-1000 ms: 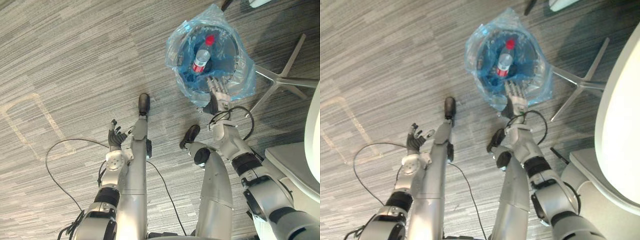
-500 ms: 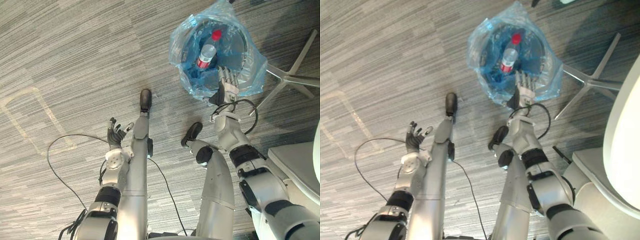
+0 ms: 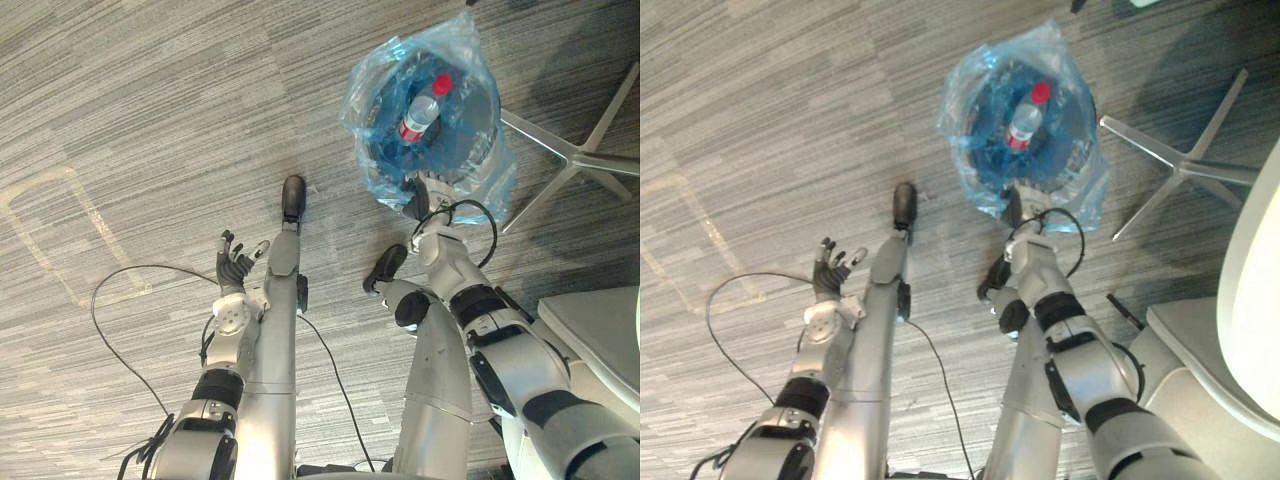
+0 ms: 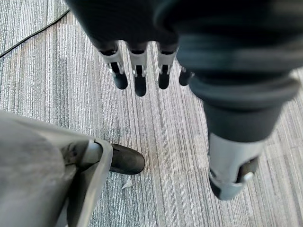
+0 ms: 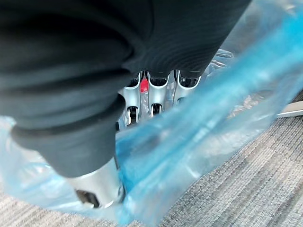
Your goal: Gather rubbish on tea table into small bin, then transfer packed bag to large trash can.
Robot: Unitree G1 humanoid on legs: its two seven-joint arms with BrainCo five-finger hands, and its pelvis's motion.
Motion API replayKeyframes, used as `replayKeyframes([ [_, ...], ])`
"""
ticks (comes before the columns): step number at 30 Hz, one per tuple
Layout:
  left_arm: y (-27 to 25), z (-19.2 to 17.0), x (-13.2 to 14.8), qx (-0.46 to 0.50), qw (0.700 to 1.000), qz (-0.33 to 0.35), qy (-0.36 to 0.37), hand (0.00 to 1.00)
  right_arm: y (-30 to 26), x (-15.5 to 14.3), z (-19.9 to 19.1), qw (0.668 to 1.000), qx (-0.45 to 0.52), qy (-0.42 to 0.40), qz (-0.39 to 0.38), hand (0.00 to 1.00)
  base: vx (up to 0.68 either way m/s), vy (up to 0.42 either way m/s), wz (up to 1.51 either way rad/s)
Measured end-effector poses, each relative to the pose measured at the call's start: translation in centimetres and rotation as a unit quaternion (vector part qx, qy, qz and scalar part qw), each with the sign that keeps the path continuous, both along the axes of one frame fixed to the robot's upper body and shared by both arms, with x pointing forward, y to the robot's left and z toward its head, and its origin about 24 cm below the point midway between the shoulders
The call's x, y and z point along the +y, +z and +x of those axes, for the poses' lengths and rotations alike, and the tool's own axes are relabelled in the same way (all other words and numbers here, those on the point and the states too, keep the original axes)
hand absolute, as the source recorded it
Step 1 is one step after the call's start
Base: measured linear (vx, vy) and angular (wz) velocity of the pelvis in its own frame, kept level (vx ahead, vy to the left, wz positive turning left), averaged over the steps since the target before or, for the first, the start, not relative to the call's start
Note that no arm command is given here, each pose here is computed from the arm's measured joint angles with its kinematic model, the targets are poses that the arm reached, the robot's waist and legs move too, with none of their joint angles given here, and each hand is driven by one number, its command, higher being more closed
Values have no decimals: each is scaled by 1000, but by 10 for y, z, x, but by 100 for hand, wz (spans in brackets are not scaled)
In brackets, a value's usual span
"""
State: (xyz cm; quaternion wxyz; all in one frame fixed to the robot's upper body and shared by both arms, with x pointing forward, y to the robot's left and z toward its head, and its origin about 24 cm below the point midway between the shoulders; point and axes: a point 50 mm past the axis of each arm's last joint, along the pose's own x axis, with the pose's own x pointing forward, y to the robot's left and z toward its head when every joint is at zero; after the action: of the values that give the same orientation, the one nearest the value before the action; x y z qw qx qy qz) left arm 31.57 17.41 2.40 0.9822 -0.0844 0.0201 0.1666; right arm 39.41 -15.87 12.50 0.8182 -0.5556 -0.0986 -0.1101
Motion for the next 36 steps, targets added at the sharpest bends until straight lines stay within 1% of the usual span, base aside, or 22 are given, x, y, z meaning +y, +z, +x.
replayKeyframes([
  [11,-5,-1,-3,11,1000,-3,-2,0,-7,-2,-1,1000,13,-3,8,100,0,0,0],
  [21,-5,-1,-5,12,1000,2,-7,0,-2,1,-2,1000,-1,4,13,100,-2,-2,-1],
  [24,-6,-1,-10,13,1000,-3,-16,0,-4,2,-4,1000,-2,6,17,100,-18,-16,-6],
  [28,-6,-1,-13,14,1000,-4,-22,0,4,8,-8,999,-29,22,26,100,-21,-12,-6],
  [34,-14,-8,-13,29,999,8,-30,0,-12,10,-23,998,-25,33,54,100,-3,-2,-1],
  [36,-20,-15,-12,38,999,9,-35,0,-18,10,-33,997,-30,39,67,100,-6,2,-5],
])
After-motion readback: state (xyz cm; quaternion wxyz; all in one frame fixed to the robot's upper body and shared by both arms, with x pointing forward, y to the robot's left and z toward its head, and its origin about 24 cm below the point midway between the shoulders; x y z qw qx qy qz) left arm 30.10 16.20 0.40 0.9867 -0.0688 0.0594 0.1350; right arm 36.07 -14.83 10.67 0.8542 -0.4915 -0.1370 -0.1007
